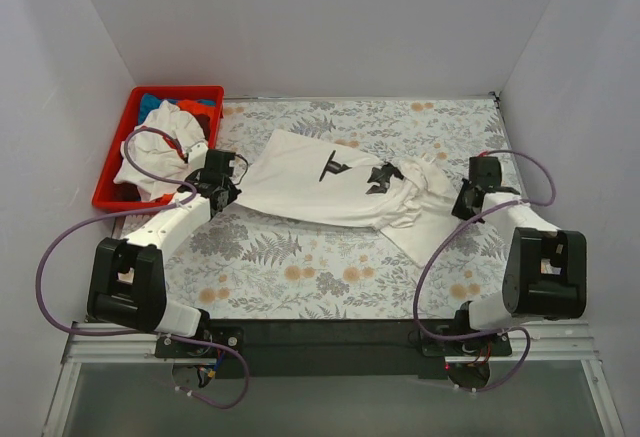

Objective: Fold and stack the t-shirts
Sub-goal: Flatten the tshirt out

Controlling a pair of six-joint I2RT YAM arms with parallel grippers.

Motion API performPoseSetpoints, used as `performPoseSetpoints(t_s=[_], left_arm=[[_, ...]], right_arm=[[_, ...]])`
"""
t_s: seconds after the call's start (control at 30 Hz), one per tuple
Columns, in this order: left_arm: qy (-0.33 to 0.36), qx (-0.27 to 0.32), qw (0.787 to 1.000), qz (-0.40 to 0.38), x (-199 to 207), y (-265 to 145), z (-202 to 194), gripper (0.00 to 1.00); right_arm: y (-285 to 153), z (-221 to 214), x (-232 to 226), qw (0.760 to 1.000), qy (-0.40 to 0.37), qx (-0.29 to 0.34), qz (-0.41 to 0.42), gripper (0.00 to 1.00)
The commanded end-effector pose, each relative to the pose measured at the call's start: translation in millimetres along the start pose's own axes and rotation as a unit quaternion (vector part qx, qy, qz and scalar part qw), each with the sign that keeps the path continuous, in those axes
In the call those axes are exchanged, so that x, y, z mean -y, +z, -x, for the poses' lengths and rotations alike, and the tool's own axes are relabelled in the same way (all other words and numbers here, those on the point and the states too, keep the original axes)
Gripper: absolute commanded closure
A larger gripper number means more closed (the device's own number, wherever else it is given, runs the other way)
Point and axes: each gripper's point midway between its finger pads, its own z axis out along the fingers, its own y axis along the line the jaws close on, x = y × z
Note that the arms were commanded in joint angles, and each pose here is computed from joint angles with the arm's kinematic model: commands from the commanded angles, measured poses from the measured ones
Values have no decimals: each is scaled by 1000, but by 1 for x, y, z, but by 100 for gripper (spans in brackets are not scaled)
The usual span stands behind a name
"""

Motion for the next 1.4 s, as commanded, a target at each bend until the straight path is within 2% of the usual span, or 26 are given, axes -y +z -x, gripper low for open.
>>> performPoseSetpoints(t_s=[0.0,0.1,0.17,0.23,0.27,0.37,0.43,0.53,0.57,0.7,0.9,1.03,1.37], left_arm=[[-14,40,999,14,-10,-7,23,100],[-20,42,999,15,-12,-8,26,100],[-21,38,999,15,-13,-7,25,100],[-22,38,999,13,-12,-7,26,100],[-22,37,999,11,-11,-7,25,100],[-23,37,999,10,-11,-8,26,100],[-24,36,999,8,-10,-8,26,100],[-22,29,999,4,-8,-6,23,100],[-22,29,999,4,-7,-6,23,100],[-22,25,999,4,-7,-5,21,100],[-22,25,999,0,-4,-5,22,100],[-21,23,1000,0,-5,-5,21,100],[-22,28,999,1,-7,-6,22,100]], right_arm=[[-27,92,33,993,45,96,-59,99],[-59,156,50,979,75,168,-85,99],[-65,175,49,978,60,182,-86,95],[-66,188,44,980,45,175,-79,78],[-66,189,40,982,41,168,-70,64],[-58,172,25,989,24,139,-39,44],[-53,142,-5,994,-3,107,23,39],[-52,101,-45,992,-41,65,101,38],[-47,72,-55,990,-53,32,130,38],[-55,5,-91,974,-120,-19,191,38],[-65,-55,-99,962,-135,-62,231,37],[-60,-69,-89,965,-131,-63,217,37],[-58,-78,-108,946,-154,-64,279,41]])
